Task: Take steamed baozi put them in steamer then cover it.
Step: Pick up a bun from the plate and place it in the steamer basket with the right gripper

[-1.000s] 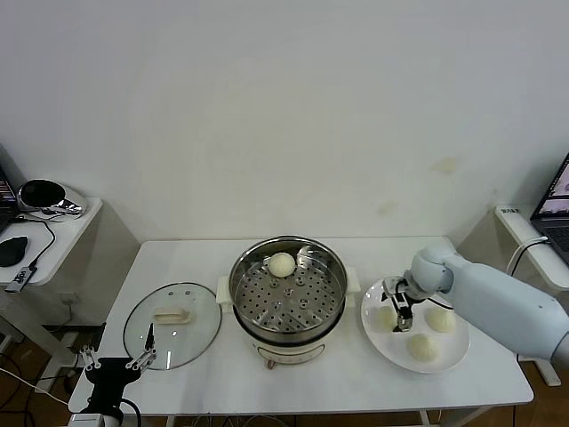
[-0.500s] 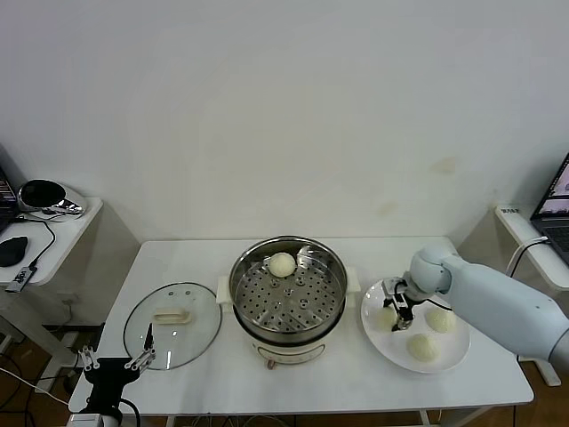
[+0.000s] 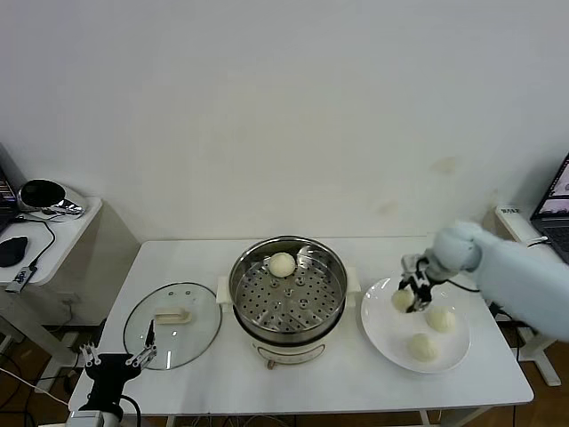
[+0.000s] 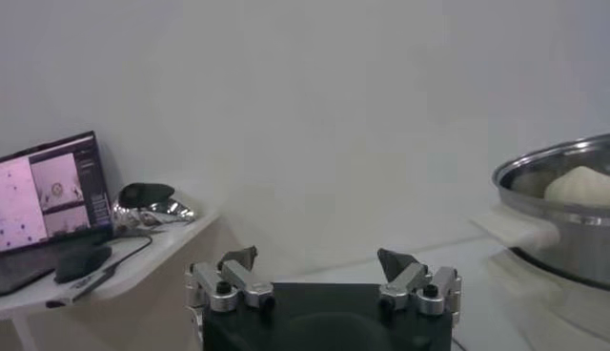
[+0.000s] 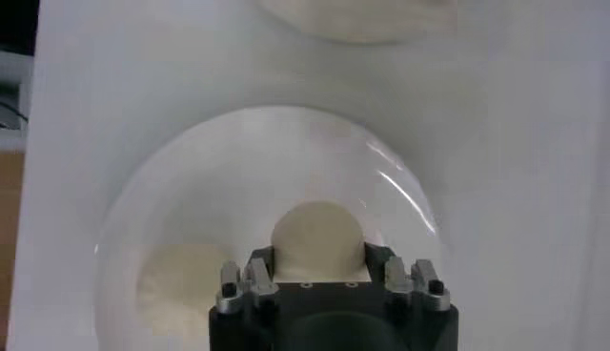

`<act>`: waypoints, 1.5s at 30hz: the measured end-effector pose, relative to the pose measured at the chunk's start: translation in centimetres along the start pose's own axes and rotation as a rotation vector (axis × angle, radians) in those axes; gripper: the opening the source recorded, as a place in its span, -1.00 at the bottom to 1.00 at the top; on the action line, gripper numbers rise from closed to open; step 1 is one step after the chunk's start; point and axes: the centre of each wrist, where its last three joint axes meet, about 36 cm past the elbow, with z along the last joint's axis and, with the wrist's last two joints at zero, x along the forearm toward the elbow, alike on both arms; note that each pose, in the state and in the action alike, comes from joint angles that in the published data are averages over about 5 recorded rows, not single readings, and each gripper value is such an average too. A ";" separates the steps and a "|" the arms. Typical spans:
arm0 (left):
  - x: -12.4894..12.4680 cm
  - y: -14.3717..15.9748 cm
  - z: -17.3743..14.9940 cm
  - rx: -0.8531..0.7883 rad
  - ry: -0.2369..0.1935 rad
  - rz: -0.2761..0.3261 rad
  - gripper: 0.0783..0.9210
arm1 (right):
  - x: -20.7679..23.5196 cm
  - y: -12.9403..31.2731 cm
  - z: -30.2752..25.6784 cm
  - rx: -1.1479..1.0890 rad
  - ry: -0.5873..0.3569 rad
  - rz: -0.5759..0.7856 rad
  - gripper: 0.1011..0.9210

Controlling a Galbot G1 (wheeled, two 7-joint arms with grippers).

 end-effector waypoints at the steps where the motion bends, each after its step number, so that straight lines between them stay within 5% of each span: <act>1: -0.1 0.0 0.0 0.001 0.000 0.001 0.77 | 1.1 -0.4 -0.7 0.006 -0.010 0.012 0.21; 14: -0.5 0.2 0.1 0.016 0.000 -0.007 0.77 | 5.5 -3.6 -14.3 0.047 -0.156 0.037 0.24; 28: -0.4 0.6 0.1 0.025 0.002 -0.031 0.77 | -1.4 -5.0 -26.0 0.038 -0.157 -0.053 0.24; 45: -0.7 0.6 0.5 0.034 0.007 -0.038 0.77 | -8.5 -3.9 -32.4 0.021 -0.131 -0.116 0.24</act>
